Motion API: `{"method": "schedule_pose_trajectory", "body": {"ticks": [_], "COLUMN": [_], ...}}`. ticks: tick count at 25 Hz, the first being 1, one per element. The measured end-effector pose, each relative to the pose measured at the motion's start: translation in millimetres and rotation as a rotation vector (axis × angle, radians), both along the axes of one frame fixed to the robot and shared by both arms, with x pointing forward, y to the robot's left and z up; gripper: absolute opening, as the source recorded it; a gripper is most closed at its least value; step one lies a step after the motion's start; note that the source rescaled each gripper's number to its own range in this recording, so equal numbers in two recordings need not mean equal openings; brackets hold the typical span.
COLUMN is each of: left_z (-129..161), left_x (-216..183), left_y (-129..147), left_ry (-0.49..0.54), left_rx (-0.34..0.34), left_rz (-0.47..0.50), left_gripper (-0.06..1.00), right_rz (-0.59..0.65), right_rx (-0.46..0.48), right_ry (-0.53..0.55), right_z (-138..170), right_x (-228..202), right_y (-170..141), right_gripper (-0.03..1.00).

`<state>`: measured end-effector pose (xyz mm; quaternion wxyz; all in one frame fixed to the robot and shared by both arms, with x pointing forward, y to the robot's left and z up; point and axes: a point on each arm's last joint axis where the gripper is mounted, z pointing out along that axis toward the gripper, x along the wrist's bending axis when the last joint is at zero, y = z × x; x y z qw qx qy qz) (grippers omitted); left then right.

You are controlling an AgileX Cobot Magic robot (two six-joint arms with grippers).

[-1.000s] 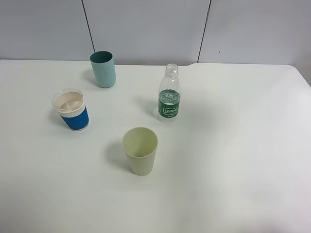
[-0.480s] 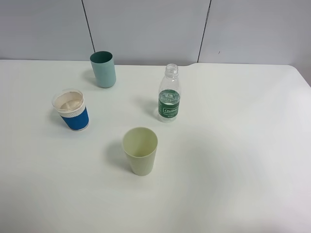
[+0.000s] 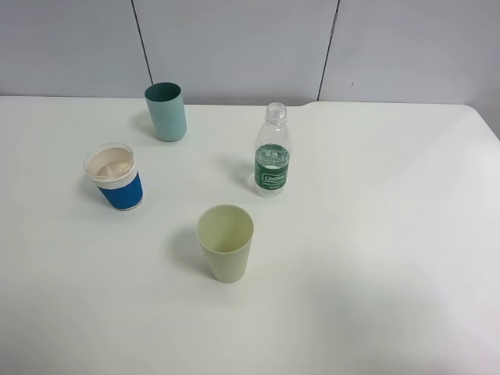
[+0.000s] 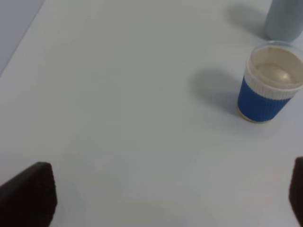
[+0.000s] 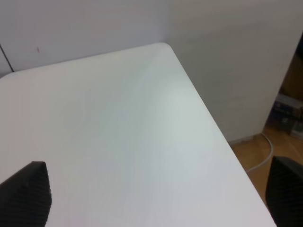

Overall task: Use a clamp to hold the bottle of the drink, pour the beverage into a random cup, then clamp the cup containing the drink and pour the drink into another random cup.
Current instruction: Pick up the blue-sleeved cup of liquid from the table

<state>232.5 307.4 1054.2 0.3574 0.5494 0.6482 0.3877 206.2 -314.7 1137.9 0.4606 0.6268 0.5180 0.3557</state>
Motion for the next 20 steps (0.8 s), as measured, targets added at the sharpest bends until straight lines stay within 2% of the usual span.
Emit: {"method": "schedule_pose_trajectory", "body": {"ticks": [8,13,20], "left_z": [0,0,0], "left_x": [0,0,0], "left_y": [0,0,0], "left_ry": [0.0,0.0,0.0], "left_rx": [0.0,0.0,0.0], "left_rz": [0.0,0.0,0.0], "left_gripper": [1.0,1.0,1.0], "right_rz": [0.185,0.273,0.293], "right_rx": [-0.061,-0.056,-0.041], "right_ry": [-0.073,-0.022,0.037], "right_z": [-16,-40,-68], "right_x": [-16,4,24], "right_y": [15,22,23], "right_gripper": [0.77,0.77,0.77]}}
